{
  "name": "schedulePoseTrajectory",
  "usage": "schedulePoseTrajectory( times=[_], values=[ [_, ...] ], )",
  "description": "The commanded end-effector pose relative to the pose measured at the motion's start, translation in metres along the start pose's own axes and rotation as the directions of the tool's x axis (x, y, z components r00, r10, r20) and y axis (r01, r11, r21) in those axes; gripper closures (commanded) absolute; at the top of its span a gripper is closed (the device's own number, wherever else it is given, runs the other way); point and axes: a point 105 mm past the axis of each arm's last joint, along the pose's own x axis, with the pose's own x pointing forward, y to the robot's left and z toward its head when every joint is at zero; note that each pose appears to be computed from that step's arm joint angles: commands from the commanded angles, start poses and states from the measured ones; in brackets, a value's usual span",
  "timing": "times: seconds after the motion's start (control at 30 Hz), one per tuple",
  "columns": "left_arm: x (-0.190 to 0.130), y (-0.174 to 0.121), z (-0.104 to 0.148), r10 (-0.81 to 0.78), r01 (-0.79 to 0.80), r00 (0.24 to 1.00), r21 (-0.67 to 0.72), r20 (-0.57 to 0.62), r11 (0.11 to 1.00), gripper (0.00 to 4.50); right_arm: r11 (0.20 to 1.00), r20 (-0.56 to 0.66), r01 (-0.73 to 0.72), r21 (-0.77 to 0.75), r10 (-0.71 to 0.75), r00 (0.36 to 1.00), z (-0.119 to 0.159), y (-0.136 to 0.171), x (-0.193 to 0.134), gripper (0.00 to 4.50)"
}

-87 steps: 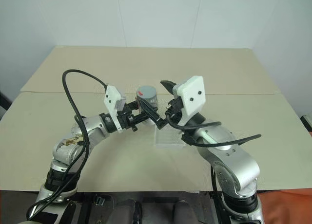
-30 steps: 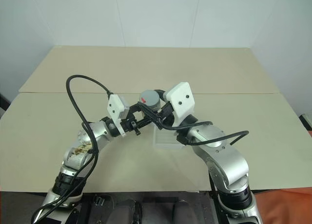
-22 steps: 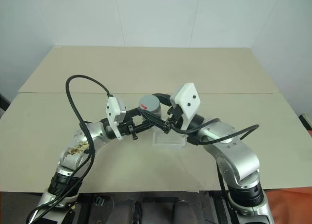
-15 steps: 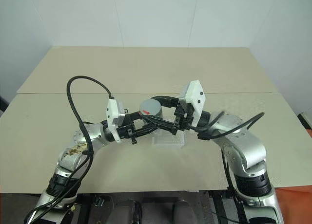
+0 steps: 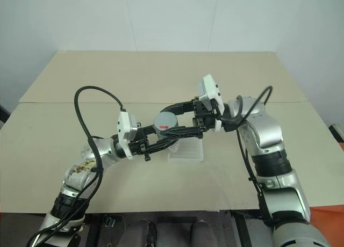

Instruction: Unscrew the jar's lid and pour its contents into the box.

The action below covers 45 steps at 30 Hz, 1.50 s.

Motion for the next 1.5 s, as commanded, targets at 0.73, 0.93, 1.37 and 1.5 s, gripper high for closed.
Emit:
schedulePoseTrajectory(
  times=[0.73, 0.93, 1.37, 1.5],
  values=[
    [0.010, -0.004, 0.013, 0.003, -0.007, 0.998, 0.046, 0.070, 0.999, 2.54, 0.997, 0.011, -0.012, -0.078, 0.013, 1.000, 0.006, 0.005, -0.014, 0.06],
    [0.006, -0.001, 0.009, 0.045, -0.047, 0.997, 0.033, 0.063, 0.998, 2.54, 0.977, 0.062, 0.187, -0.101, -0.181, 0.982, 0.015, 0.028, -0.026, 0.06],
    [0.017, 0.021, 0.010, 0.187, -0.192, 0.980, 0.070, 0.075, 0.979, 2.54, 0.715, 0.143, 0.684, -0.144, -0.669, 0.730, 0.027, 0.028, 0.007, 0.06],
    [0.019, 0.026, 0.013, 0.215, -0.221, 0.972, 0.072, 0.092, 0.973, 2.54, 0.659, 0.123, 0.738, -0.144, -0.728, 0.674, 0.025, 0.024, 0.010, 0.06]
  ],
)
